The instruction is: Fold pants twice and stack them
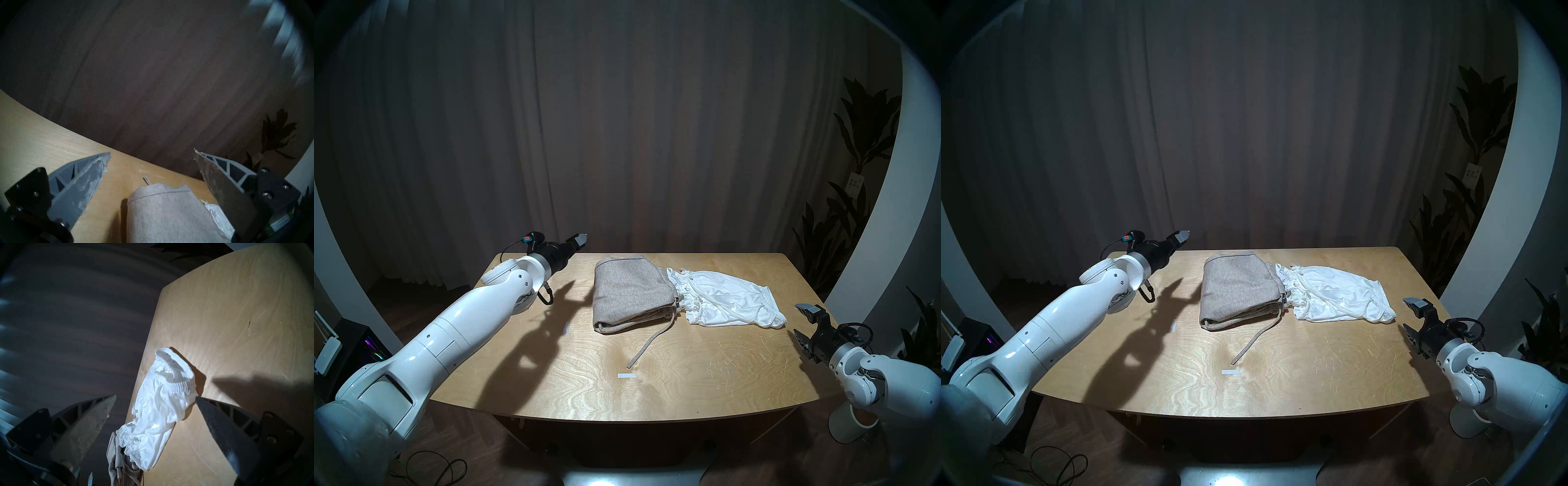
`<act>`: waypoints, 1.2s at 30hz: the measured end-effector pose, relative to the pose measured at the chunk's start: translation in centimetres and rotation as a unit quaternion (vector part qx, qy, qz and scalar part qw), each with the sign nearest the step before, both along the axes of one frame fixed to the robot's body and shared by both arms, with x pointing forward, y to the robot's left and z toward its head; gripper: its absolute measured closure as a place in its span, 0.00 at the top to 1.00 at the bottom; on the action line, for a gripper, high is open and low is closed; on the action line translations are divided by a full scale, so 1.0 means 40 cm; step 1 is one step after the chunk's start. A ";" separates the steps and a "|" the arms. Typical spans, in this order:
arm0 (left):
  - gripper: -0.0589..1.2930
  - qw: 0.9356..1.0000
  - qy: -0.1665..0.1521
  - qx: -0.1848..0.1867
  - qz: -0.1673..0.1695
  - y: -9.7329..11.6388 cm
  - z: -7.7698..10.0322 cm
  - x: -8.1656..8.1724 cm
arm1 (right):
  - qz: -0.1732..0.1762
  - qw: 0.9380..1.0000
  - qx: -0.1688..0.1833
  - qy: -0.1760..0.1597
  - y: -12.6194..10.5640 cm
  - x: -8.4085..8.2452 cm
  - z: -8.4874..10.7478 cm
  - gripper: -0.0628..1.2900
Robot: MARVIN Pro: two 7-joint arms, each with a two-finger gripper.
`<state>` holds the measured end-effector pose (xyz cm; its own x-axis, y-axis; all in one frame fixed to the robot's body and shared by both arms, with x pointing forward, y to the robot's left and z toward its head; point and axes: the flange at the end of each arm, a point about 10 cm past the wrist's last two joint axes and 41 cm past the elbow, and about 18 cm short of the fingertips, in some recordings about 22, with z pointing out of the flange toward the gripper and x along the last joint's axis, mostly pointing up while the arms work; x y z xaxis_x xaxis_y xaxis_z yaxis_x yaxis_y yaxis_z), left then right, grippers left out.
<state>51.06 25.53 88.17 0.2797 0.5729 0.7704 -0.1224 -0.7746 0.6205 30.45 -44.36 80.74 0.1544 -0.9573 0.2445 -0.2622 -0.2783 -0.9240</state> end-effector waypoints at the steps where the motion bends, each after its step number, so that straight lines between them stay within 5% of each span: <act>1: 0.96 1.000 -0.004 -0.012 0.014 0.012 0.006 -0.008 | 0.000 1.000 0.002 -0.001 0.000 0.001 0.001 0.95; 10: 0.96 0.991 0.017 -0.102 0.084 0.048 0.007 -0.070 | -0.005 0.999 0.034 0.003 0.018 0.010 0.004 0.95; 16: 0.96 0.981 0.061 -0.143 0.119 0.045 -0.014 -0.125 | -0.032 0.996 0.059 0.050 0.032 0.013 -0.033 0.95; 36: 0.96 0.972 0.082 -0.152 0.160 0.063 -0.015 -0.185 | -0.060 0.994 0.058 0.075 0.071 0.092 -0.051 0.95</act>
<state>43.65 28.04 87.57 0.1545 0.8446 0.5126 0.2147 -0.5351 0.8170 34.13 -41.50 78.71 0.0647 -0.9914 0.1135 -0.4248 -0.1303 -0.8959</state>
